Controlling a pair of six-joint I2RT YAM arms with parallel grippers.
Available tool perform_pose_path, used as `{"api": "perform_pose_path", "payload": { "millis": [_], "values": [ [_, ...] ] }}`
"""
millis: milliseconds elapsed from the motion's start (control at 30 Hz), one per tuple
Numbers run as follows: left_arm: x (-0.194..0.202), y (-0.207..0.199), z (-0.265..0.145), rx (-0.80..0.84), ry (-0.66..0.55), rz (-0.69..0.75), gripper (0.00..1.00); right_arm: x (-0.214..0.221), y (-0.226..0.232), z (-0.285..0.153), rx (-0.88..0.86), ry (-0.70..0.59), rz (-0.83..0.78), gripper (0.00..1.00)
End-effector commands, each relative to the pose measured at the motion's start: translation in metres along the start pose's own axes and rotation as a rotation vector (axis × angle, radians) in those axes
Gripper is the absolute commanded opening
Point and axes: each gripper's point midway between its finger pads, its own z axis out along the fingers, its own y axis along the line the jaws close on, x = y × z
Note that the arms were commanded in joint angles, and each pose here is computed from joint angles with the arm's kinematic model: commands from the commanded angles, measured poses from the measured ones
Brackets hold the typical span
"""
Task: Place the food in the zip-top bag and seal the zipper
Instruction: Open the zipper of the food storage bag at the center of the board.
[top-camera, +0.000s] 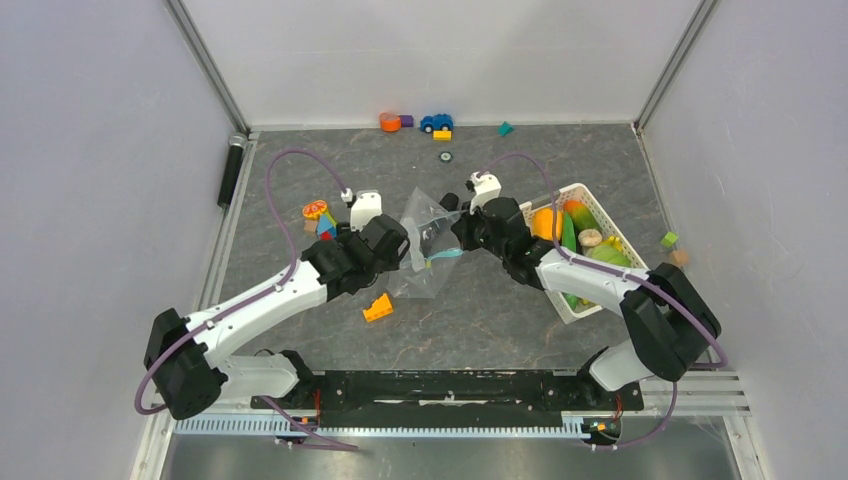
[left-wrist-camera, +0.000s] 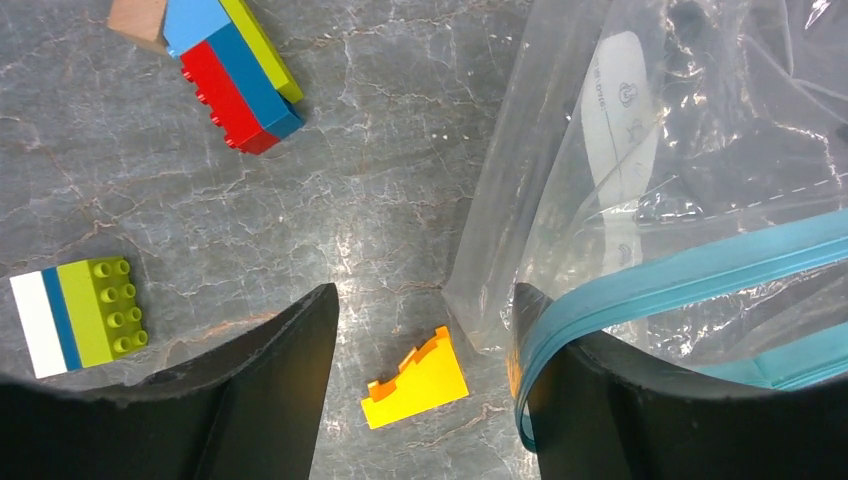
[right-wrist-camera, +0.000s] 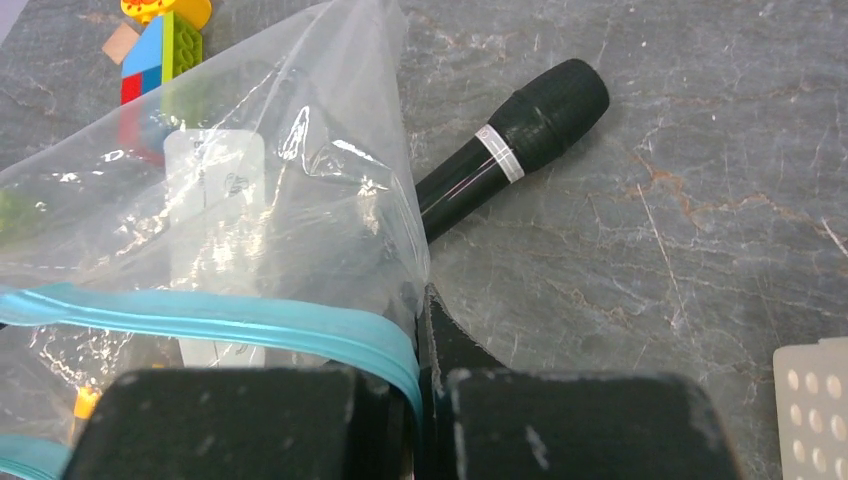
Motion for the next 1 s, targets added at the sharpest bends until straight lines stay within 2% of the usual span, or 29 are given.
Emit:
{"api": "perform_pose_path", "payload": {
  "millis": [0, 100, 133, 200, 233, 333, 367, 400, 500, 567, 667, 767, 867, 967],
  "values": [
    [0.008, -0.009, 0.004, 0.047, 0.028, 0.003, 0.71, -0.008, 0.0, -0.009, -0.013, -0.032, 0.035, 0.0],
    [0.022, -0.026, 0.005, 0.162, 0.057, -0.028, 0.65, -0.006, 0.002, -0.009, -0.02, -0.03, 0.043, 0.0],
    [0.024, -0.034, 0.003, 0.21, 0.057, -0.049, 0.54, -0.006, 0.003, -0.009, -0.025, -0.029, 0.044, 0.0],
    [0.027, -0.044, 0.001, 0.282, 0.053, -0.072, 0.15, -0.007, 0.005, -0.009, -0.037, -0.027, 0.036, 0.0],
    [0.025, -0.045, -0.001, 0.298, 0.046, -0.086, 0.03, -0.009, 0.008, -0.01, -0.054, -0.032, 0.023, 0.01],
    [0.01, -0.045, -0.006, 0.309, -0.009, -0.106, 0.02, -0.021, 0.017, -0.016, -0.115, -0.063, -0.043, 0.2],
    [0.005, -0.043, -0.007, 0.296, -0.027, -0.115, 0.02, -0.026, 0.021, -0.02, -0.141, -0.083, -0.067, 0.29],
    [-0.001, -0.04, -0.007, 0.277, -0.047, -0.121, 0.02, -0.035, 0.029, -0.026, -0.186, -0.116, -0.105, 0.42],
    [-0.013, -0.029, -0.006, 0.198, -0.077, -0.128, 0.02, -0.057, 0.053, -0.052, -0.328, -0.21, -0.208, 0.72],
    [-0.019, -0.026, -0.005, 0.166, -0.088, -0.135, 0.02, -0.068, 0.065, -0.069, -0.395, -0.257, -0.257, 0.96],
    [-0.025, -0.026, -0.002, 0.141, -0.101, -0.147, 0.02, -0.072, 0.078, -0.094, -0.48, -0.287, -0.3, 0.98],
    [-0.036, -0.027, 0.002, 0.131, -0.115, -0.171, 0.02, -0.076, 0.071, -0.112, -0.444, -0.313, -0.288, 0.98],
    [-0.049, -0.03, 0.004, 0.138, -0.124, -0.177, 0.02, -0.074, 0.031, -0.115, -0.217, -0.29, -0.219, 0.98],
    [-0.056, -0.022, 0.01, 0.087, -0.129, -0.187, 0.02, -0.064, -0.037, -0.122, 0.142, -0.243, -0.135, 0.98]
  ]
}}
